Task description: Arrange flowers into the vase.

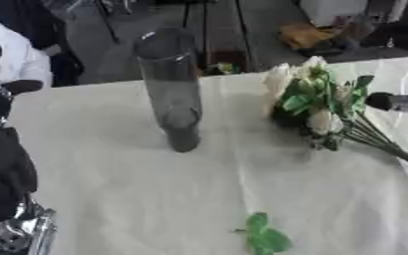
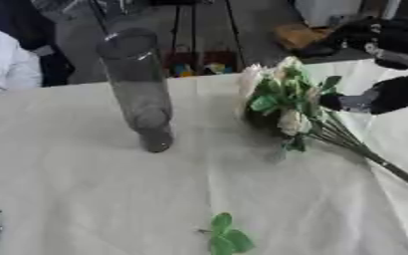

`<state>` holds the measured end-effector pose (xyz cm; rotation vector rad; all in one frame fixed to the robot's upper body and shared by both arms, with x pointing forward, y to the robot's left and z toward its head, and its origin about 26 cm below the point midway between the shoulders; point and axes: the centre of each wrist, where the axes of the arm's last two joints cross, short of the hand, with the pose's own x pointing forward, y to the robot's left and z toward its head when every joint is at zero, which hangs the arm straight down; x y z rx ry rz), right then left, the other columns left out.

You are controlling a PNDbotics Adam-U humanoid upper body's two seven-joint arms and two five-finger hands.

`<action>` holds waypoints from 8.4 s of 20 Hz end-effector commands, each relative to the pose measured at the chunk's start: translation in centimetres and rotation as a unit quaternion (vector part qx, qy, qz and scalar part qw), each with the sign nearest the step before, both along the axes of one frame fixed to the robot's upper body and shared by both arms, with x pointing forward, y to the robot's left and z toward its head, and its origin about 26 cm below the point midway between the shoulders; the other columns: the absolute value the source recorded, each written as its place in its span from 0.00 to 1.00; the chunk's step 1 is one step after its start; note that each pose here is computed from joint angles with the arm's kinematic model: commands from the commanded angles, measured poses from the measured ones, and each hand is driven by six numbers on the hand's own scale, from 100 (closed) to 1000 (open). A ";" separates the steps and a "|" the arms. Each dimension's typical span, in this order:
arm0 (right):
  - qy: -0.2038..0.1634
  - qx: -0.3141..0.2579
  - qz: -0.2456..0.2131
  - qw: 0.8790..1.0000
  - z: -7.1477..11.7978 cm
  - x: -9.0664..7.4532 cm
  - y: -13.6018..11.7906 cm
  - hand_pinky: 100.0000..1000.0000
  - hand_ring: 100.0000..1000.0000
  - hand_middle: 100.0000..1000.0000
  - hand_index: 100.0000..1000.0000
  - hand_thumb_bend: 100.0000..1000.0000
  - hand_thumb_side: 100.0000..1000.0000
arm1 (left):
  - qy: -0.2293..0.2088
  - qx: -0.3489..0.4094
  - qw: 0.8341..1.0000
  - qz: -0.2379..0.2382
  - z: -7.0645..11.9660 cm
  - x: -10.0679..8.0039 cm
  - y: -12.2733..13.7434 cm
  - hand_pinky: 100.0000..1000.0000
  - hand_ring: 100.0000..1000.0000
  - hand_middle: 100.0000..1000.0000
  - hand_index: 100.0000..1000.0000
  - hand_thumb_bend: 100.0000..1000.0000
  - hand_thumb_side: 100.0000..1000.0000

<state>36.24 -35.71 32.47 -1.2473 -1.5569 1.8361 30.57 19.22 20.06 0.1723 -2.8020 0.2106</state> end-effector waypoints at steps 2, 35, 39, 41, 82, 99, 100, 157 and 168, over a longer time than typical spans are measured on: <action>-0.006 -0.007 -0.043 0.999 0.3 -0.1 -1.3 0.80 1.00 0.87 1.00 0.58 0.84 | -0.011 0.008 1.000 -0.004 0.5 -0.2 0.1 0.54 0.84 0.91 0.94 0.49 0.97; 0.005 0.038 -0.181 0.983 -7.5 3.0 -4.6 0.75 1.00 0.82 0.93 0.53 0.75 | -0.009 0.003 1.000 -0.016 0.7 -0.2 -0.3 0.53 0.84 0.91 0.92 0.47 0.98; -0.004 0.042 -0.185 0.982 -8.2 3.2 -4.6 0.74 0.99 0.80 0.91 0.52 0.75 | -0.009 0.002 1.000 -0.018 0.7 -0.2 -0.4 0.53 0.84 0.91 0.92 0.47 0.98; -0.011 0.044 -0.188 0.981 -8.4 3.2 -4.7 0.73 0.97 0.79 0.90 0.50 0.76 | -0.008 0.001 1.000 -0.019 0.7 -0.2 -0.4 0.53 0.84 0.91 0.92 0.46 0.98; 0.022 0.056 -0.187 0.981 -11.6 4.7 -3.9 0.54 0.85 0.49 0.79 0.40 0.62 | -0.005 0.000 1.000 -0.031 0.8 -0.3 -0.8 0.53 0.85 0.91 0.92 0.45 0.98; 0.050 0.035 -0.195 0.979 -12.4 5.2 -4.0 0.41 0.69 0.37 0.63 0.12 0.48 | -0.004 0.000 0.999 -0.034 0.8 -0.3 -0.9 0.54 0.85 0.91 0.92 0.44 0.98; 0.051 0.036 -0.196 0.979 -12.5 5.2 -4.1 0.40 0.69 0.36 0.62 0.12 0.48 | -0.004 0.000 0.999 -0.034 0.8 -0.3 -0.9 0.54 0.85 0.91 0.92 0.45 0.98; 0.037 0.266 -0.061 0.961 -3.8 3.8 1.2 0.00 0.13 0.00 0.00 0.65 0.25 | 0.003 0.007 0.999 -0.033 0.8 -0.3 -0.9 0.54 0.83 0.91 0.92 0.40 0.97; -0.004 0.359 0.010 0.933 0.3 3.0 4.2 0.00 0.10 0.00 0.00 0.62 0.37 | 0.007 0.007 0.999 -0.034 0.7 -0.3 -0.9 0.54 0.83 0.92 0.93 0.40 0.97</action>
